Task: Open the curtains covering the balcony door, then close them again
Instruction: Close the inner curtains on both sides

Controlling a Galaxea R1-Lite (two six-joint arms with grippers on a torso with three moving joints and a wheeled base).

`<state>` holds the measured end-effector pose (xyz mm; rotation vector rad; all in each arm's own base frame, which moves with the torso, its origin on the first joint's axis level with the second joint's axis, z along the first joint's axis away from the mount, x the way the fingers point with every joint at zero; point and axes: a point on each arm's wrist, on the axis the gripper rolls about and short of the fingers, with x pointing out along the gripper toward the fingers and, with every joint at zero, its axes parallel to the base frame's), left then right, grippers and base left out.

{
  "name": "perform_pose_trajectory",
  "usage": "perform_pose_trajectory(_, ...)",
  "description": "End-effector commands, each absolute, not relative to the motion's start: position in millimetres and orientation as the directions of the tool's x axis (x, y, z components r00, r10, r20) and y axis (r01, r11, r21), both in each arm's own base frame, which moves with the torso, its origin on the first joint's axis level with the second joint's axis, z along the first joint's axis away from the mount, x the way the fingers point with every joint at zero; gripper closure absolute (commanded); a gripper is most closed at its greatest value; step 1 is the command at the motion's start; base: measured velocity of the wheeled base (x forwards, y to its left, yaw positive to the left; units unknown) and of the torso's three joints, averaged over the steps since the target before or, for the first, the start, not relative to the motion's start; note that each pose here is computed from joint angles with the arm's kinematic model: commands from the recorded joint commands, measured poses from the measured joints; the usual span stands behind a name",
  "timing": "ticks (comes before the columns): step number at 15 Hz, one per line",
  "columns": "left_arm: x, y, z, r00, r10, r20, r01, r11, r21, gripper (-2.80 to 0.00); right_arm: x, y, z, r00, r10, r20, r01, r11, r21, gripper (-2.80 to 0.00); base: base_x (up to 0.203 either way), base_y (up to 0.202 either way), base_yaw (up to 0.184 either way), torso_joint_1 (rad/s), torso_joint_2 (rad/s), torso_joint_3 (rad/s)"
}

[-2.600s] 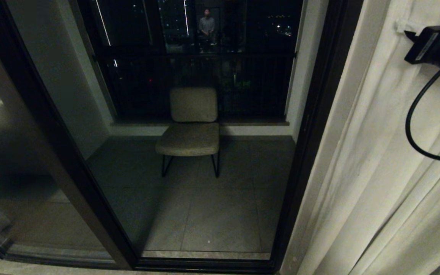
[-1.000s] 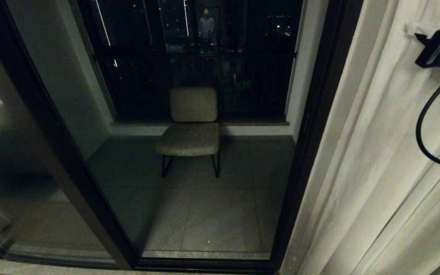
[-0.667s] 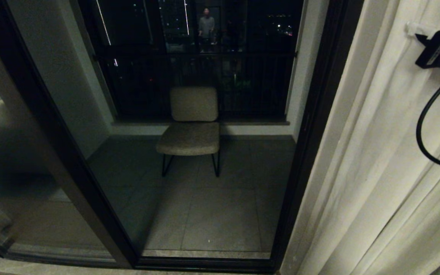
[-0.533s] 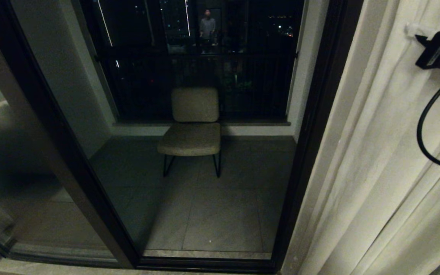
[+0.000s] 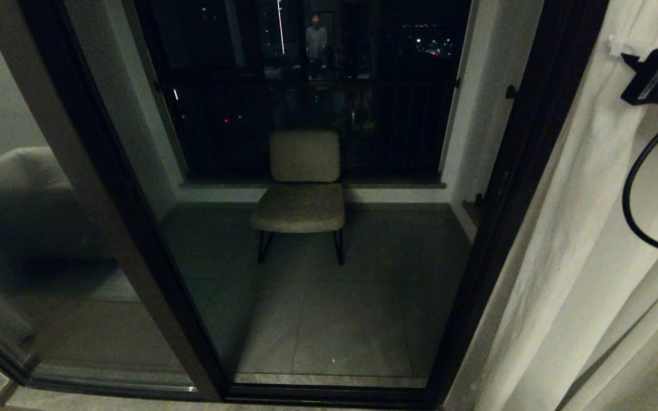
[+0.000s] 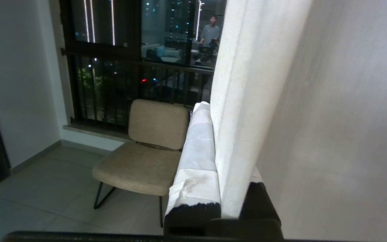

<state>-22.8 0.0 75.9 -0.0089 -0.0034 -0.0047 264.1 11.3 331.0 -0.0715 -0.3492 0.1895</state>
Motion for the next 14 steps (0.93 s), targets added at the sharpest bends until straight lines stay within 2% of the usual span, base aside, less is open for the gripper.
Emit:
perform_pose_trajectory(1,-22.8,0.0,76.0,1.000,-0.005,0.005,0.005,1.000,-0.009,0.00,264.4,11.6,328.1,0.925,0.199,0.325,-0.175,0.979,-0.103,0.00,0.000,0.194,-0.001,0.002,0.01,0.002)
perform_pose_trajectory(14,-22.8,0.0,76.0,1.000,-0.005,0.005,0.005,1.000,-0.009,0.00,271.4,13.1,328.8,0.912,0.205,0.354,-0.178,0.978,-0.107,0.00,0.000,0.192,-0.001,0.002,0.00,0.001)
